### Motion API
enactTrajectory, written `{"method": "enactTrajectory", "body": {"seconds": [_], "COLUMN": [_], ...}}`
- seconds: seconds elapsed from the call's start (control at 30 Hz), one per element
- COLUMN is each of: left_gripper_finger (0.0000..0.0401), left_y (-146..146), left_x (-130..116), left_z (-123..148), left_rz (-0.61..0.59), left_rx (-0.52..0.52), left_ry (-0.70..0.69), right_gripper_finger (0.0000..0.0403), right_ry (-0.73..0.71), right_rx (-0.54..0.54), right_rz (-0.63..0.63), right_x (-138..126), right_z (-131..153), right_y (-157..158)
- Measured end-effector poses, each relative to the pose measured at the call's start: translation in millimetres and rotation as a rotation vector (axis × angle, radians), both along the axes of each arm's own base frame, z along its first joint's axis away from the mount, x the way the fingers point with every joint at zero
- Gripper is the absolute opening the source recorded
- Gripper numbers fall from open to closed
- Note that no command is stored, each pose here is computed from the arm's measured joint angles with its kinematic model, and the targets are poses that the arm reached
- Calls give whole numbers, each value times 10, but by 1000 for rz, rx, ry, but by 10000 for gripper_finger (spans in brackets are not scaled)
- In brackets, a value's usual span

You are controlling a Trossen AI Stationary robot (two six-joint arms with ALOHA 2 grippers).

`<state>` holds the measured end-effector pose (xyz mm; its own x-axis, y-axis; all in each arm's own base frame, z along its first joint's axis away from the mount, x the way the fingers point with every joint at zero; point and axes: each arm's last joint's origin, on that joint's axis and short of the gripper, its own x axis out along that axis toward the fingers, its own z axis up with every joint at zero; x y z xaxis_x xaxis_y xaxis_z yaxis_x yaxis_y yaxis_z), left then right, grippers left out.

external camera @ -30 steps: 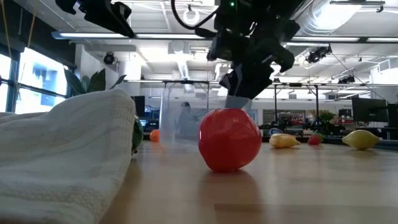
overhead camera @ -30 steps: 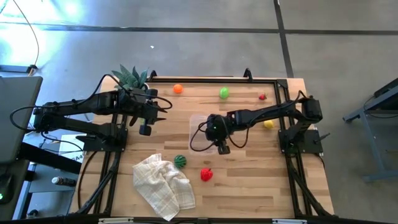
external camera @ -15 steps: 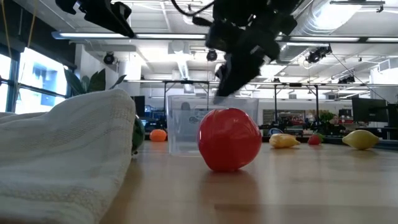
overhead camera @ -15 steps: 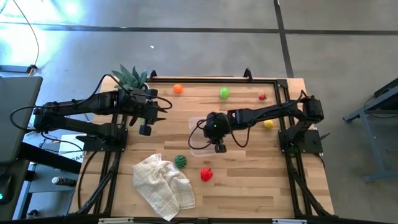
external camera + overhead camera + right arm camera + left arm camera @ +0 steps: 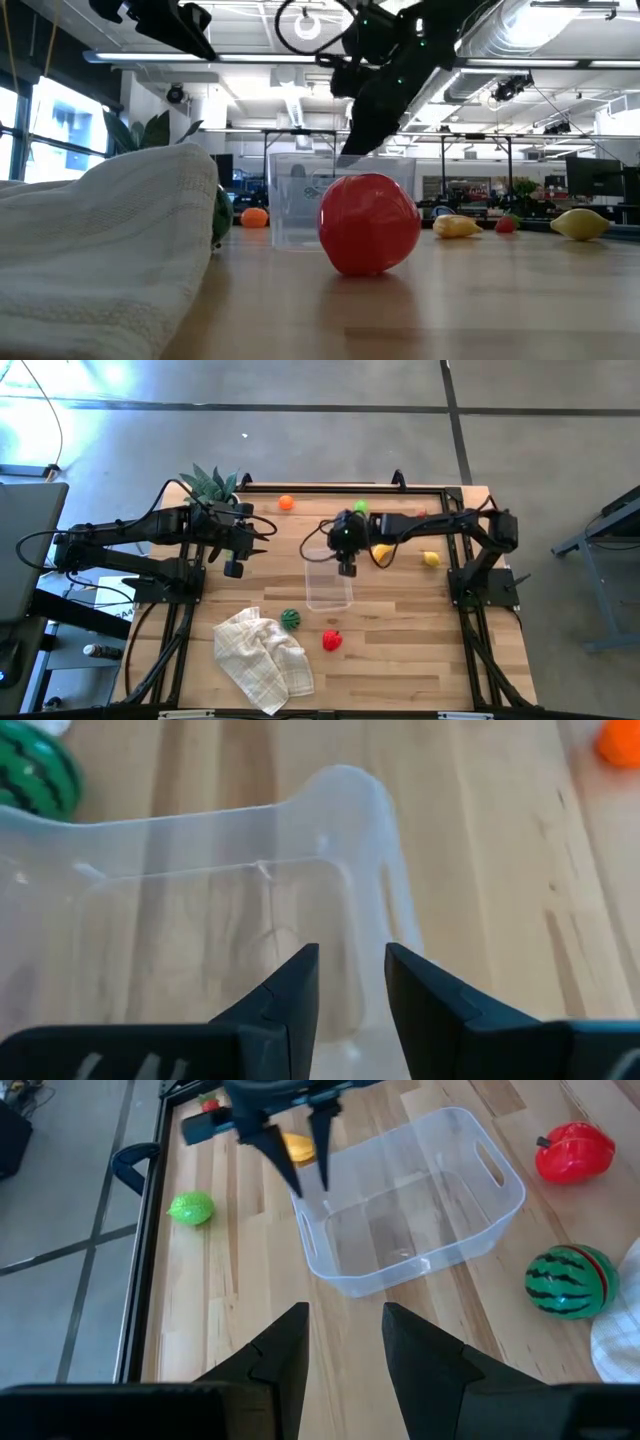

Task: Pick and placing Produce into tupperware
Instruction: Move the transparent bin to the center of the table

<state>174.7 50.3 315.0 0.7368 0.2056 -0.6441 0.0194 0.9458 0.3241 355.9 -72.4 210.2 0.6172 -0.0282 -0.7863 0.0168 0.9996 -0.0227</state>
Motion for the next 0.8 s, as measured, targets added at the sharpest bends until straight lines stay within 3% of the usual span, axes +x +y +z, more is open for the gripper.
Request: {"method": "enactTrajectory", "body": {"seconds": [0.4,0.63,0.8], "left_gripper_finger": [117,117,117], "left_y": [0,0,0], "left_x": [0,0,0], "left_z": [0,0,0], "left_rz": [0,0,0], "left_rx": [0,0,0], "left_ry": [0,0,0], "right_gripper_finger": [107,107,107], "right_ry": [-19,103,88], "right_rx": [98,82,35], "right_rz": [182,102,46], "right_x": [-7,-19,10], "right_z": [-2,-229,-239], "right_y": [67,-44,-87]}}
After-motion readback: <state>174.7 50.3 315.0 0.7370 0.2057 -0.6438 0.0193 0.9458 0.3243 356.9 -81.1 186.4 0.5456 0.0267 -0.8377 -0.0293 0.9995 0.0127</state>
